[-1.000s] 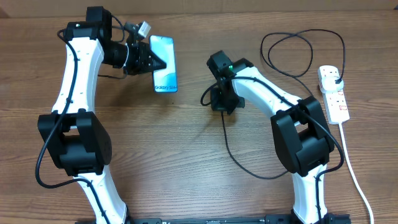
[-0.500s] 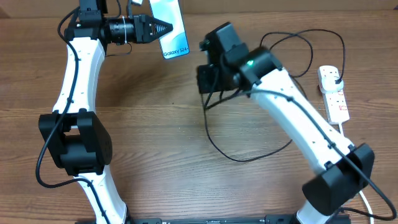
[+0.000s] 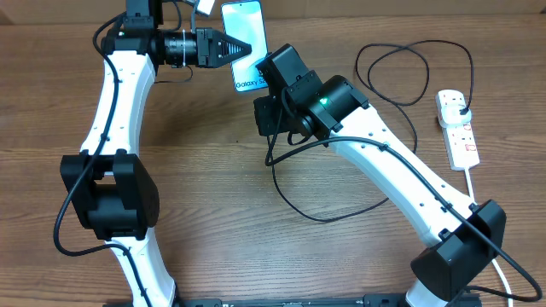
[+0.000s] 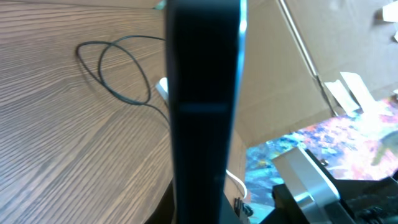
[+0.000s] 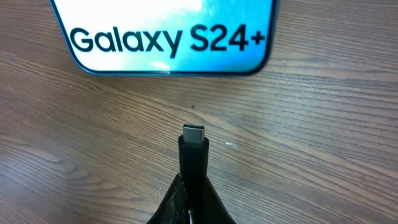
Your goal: Plug charger to phone and switch on socket
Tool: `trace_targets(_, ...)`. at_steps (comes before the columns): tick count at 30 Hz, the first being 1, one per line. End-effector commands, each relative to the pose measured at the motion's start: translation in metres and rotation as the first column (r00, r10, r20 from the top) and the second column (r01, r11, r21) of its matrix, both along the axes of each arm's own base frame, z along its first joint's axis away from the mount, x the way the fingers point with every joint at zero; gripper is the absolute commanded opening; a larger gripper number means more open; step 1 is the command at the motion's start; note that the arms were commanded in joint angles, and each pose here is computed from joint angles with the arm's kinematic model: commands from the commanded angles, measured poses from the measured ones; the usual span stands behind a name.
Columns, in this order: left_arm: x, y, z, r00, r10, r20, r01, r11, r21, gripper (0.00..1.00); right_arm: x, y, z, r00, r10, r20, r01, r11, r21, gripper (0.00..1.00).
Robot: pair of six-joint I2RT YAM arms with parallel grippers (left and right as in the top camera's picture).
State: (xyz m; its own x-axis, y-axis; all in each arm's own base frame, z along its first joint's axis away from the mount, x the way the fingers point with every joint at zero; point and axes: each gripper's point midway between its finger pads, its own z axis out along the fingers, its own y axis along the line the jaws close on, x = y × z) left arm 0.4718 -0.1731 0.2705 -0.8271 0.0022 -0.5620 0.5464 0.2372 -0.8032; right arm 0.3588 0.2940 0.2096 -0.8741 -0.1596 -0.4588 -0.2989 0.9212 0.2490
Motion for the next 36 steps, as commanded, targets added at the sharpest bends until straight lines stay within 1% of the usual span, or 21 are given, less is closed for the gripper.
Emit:
trace_targets(1, -0.014, -0.007, 0.027, 0.994, -0.077, 0.075, 0.083, 0.993, -0.081, 0.04, 0.004, -0.001, 0.012, 0.999, -0.015, 0.029, 0.015, 1.000, 0.017, 0.04)
trace_targets(9, -0.017, -0.013, 0.026, 0.994, -0.087, 0.064, 0.092, 0.993, -0.078, 0.04, 0.005, 0.004, 0.014, 0.999, -0.009, 0.031, 0.007, 0.999, 0.041, 0.04)
trace_targets(14, -0.016, -0.015, 0.018, 0.997, -0.071, 0.038, 0.073, 0.996, -0.046, 0.04, 0.006, 0.004, 0.015, 0.999, -0.005, 0.037, 0.004, 0.999, 0.042, 0.04)
trace_targets(36, -0.019, -0.015, 0.016, 0.997, -0.074, 0.014, 0.075, 0.996, -0.046, 0.04, 0.006, 0.004, 0.016, 0.999, -0.004, 0.040, 0.002, 0.999, 0.042, 0.04)
